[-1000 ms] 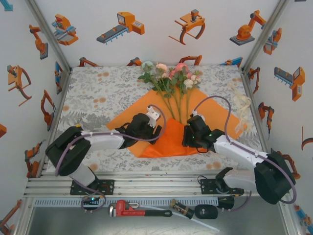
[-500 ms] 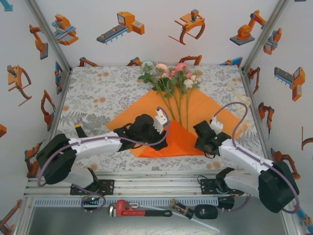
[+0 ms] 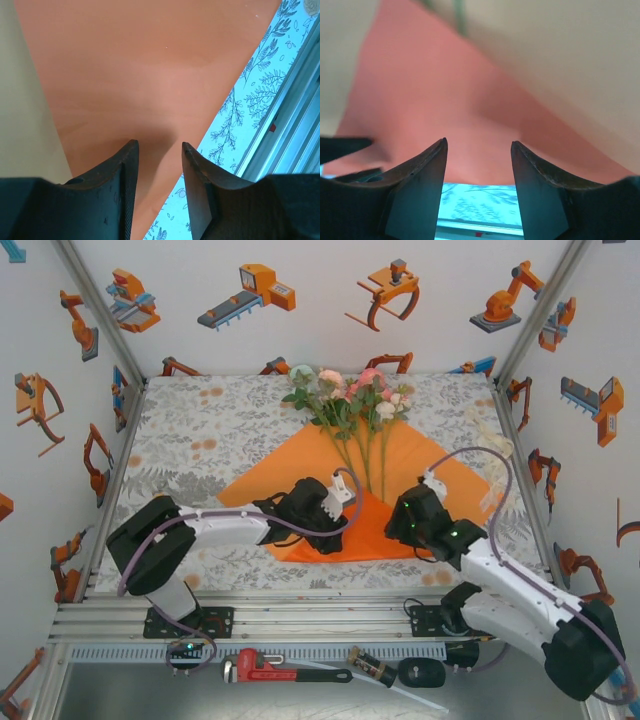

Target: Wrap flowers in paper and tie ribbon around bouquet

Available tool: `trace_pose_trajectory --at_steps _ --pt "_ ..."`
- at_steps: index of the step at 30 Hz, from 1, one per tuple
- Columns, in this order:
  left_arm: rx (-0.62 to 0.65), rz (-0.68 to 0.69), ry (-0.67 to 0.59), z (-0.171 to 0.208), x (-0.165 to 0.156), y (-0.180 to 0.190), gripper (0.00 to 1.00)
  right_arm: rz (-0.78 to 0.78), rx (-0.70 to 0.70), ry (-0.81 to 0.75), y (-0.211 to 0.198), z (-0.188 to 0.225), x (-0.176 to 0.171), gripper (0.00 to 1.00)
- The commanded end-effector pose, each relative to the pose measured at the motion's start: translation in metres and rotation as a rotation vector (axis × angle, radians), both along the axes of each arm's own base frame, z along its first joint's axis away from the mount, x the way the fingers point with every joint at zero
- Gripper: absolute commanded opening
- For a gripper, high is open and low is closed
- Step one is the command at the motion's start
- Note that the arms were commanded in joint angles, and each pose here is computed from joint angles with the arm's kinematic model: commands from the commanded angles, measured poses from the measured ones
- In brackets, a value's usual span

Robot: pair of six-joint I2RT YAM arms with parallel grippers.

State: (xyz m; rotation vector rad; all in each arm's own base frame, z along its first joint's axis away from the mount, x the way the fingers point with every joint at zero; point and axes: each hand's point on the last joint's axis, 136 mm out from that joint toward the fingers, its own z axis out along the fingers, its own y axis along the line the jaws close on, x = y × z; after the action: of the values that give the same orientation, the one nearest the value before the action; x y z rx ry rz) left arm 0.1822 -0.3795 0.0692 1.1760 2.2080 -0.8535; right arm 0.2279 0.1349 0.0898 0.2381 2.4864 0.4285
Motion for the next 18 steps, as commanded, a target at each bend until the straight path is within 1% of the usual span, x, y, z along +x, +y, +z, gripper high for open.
trace_pose_trajectory --at_steps 1,3,4,7,10,14,18 --pt "-0.056 -0.045 -0.015 0.011 -0.001 -0.013 0.42 0.208 0.132 -0.064 0.062 0.019 0.009 0.51" --pt "-0.067 -0.058 -0.009 0.012 -0.003 -0.013 0.43 0.21 0.093 -0.009 0.063 0.004 0.006 0.51" --pt "-0.071 -0.063 -0.01 0.012 -0.004 -0.013 0.43 0.171 0.048 0.03 0.053 -0.006 0.003 0.5" --pt "-0.068 -0.059 -0.009 0.01 -0.004 -0.013 0.45 0.007 -0.096 0.136 0.01 -0.028 -0.012 0.49" --pt "-0.067 -0.046 -0.013 0.009 -0.001 -0.013 0.48 -0.152 -0.183 0.167 -0.029 -0.035 -0.026 0.49" --pt "-0.068 -0.02 -0.043 0.016 0.002 -0.007 0.49 -0.278 -0.191 0.149 -0.057 -0.042 -0.037 0.48" --pt "-0.057 0.031 -0.106 0.041 0.008 0.008 0.5 -0.352 -0.211 0.171 -0.072 -0.047 -0.043 0.47"
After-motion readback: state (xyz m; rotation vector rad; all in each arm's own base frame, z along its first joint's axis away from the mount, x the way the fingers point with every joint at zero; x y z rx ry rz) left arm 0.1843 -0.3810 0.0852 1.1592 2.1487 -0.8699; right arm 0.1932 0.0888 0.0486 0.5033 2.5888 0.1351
